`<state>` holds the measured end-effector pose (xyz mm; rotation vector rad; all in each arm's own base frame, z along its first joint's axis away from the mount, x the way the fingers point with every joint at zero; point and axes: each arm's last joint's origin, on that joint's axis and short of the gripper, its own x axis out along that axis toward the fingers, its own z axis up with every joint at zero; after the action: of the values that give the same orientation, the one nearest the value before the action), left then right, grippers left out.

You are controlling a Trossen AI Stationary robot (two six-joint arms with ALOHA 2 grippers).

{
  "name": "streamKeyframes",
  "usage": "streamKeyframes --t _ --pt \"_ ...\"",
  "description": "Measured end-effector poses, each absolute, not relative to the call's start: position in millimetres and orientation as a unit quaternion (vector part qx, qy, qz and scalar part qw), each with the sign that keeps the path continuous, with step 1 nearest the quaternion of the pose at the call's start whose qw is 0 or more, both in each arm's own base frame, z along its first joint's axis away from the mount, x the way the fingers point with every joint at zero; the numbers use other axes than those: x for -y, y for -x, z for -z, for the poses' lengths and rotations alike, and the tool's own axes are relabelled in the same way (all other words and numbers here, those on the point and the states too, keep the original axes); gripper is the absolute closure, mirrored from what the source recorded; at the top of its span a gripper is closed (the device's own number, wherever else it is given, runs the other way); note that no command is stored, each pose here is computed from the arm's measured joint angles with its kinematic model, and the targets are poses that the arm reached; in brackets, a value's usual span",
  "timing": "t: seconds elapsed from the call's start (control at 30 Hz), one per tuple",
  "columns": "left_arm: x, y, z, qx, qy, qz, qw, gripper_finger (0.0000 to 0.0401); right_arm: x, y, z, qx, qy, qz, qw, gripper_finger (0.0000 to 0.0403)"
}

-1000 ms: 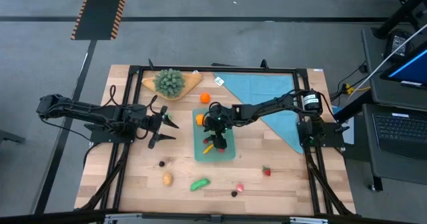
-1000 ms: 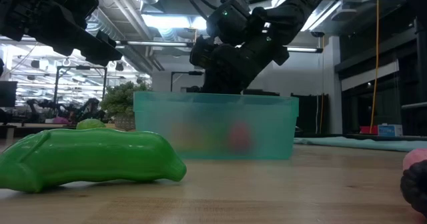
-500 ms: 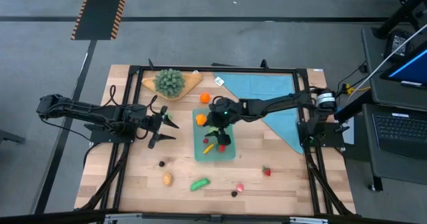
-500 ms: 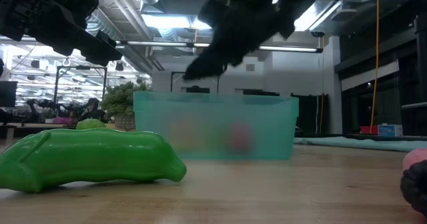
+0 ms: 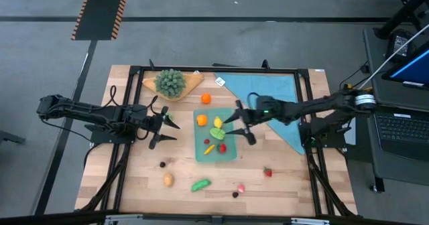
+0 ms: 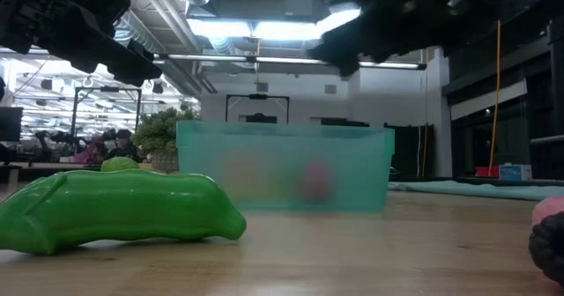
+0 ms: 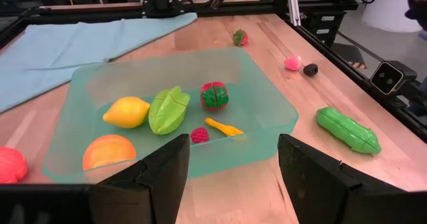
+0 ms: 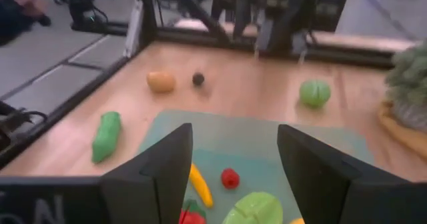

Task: Pick and placing Produce into tupperware
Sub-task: Put the squash into the bin

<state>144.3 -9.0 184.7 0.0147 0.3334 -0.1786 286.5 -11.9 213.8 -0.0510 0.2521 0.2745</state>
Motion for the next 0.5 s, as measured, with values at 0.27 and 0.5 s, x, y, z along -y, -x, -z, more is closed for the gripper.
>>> streamKeyframes --t 0.27,0.5 --pt "9 -144 -185 -0.165 -0.005 0.089 0.982 0.0181 14 -226 -227 -0.061 0.026 -0.117 0.991 0.0182" --pt "10 -144 -185 -0.167 0.015 0.088 0.982 0.0181 11 -196 -219 -0.043 0.017 -0.116 0.992 0.0182"
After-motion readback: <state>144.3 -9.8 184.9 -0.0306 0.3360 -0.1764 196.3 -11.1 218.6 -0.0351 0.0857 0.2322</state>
